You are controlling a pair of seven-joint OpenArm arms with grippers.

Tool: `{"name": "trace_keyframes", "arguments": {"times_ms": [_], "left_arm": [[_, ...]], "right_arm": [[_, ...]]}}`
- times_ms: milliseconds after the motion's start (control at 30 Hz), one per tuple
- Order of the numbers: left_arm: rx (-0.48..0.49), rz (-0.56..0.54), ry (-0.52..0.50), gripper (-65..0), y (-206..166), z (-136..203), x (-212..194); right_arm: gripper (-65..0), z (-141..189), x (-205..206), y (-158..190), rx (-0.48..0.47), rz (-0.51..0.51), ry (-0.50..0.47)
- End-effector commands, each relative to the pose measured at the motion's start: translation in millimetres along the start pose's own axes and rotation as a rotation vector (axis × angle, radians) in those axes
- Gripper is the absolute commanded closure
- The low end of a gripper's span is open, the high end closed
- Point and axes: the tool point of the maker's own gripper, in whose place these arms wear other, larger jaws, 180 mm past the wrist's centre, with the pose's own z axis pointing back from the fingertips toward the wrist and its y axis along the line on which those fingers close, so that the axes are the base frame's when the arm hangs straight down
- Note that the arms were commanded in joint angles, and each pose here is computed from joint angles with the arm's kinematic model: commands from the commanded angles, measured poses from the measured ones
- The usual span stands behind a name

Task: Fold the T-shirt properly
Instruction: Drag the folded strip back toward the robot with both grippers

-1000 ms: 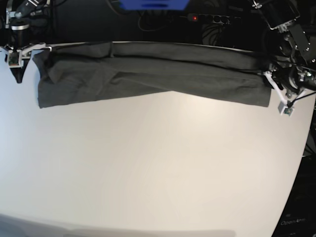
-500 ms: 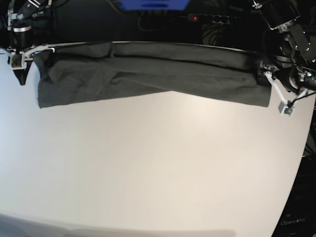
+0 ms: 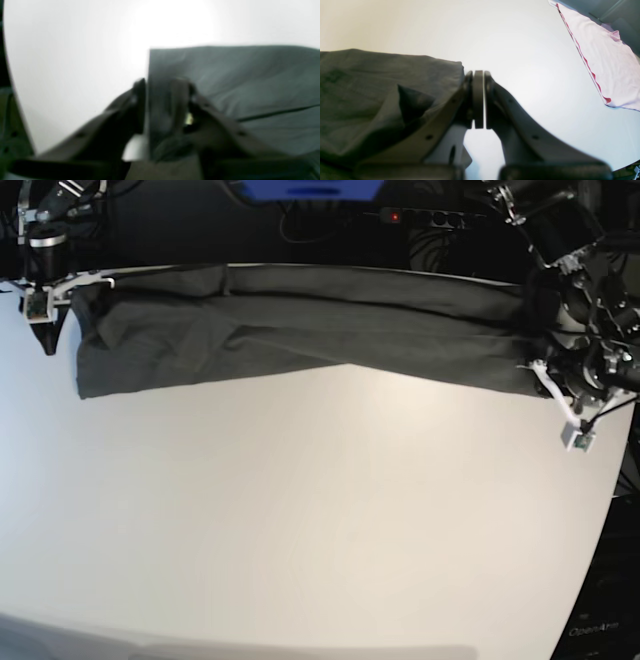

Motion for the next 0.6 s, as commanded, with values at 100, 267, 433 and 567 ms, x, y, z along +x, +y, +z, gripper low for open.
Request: {"name": "trace_keyframes", "arguments": {"times_ms": [100,267,433,567], "left_arm": [[0.030,-0.012,0.000,-1.4,9,5,2],[0.026,-0.013,0.016,-1.7,7,3,-5],[0.008,-0.001,0.045,-1.7,5,-4,-13],[-0.024,0.020,0.086,-1.7,2,-14,-25]], "right_arm": [[-0.3,1,11,-8,-0.018,0.013,-0.044],[-0.3,1,9,-7,-0.017,0.010,-0.041],[-0.4,1,-7,0,0.000,-0.019,-0.004],[-0.4,-2,-21,13,0.040,-0.011,0.038]]}}
